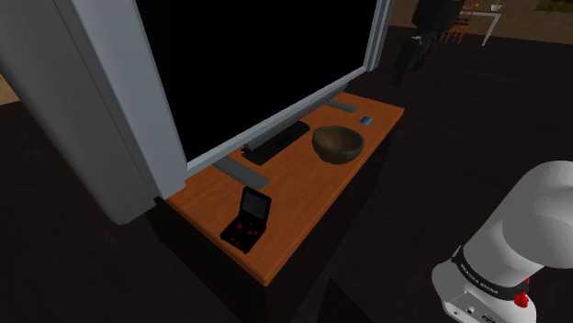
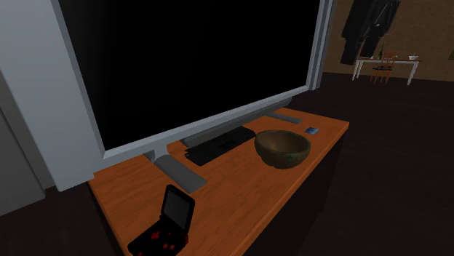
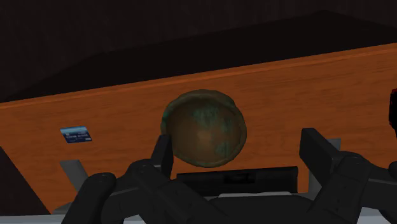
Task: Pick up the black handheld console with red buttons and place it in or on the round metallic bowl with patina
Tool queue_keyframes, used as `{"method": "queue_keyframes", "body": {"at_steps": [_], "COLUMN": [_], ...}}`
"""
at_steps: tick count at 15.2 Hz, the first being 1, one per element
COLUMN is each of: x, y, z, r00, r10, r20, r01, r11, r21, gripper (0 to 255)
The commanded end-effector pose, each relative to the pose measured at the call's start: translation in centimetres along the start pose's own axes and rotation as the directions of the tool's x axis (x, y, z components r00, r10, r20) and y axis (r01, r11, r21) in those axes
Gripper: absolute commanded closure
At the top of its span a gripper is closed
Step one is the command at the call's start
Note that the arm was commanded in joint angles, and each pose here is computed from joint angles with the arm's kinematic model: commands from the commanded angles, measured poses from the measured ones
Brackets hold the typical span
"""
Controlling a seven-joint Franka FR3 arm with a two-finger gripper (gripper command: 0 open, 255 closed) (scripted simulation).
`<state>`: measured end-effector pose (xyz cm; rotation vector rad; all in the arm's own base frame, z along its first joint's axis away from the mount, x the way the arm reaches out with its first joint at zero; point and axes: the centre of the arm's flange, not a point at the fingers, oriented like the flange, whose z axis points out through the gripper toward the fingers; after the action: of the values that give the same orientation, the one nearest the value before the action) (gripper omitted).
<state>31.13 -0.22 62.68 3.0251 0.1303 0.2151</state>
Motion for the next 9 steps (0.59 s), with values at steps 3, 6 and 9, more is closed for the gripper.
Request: {"method": "queue_keyframes", "body": {"at_steps": [3,6,9], "x": [1.1,2.8,4.4], "y": [-1.2,-3.1,-5.1], "z": [1.8,4.5,7.2], "r00": [1.0,1.0,0.999], "r10": [-0.011,-0.027,-0.044], "r20": [0.005,0.012,0.019], "r01": [0.011,0.026,0.042], "r11": [1.0,0.997,0.993], "r21": [0.027,0.068,0.109], "gripper": [0,0,0]}}
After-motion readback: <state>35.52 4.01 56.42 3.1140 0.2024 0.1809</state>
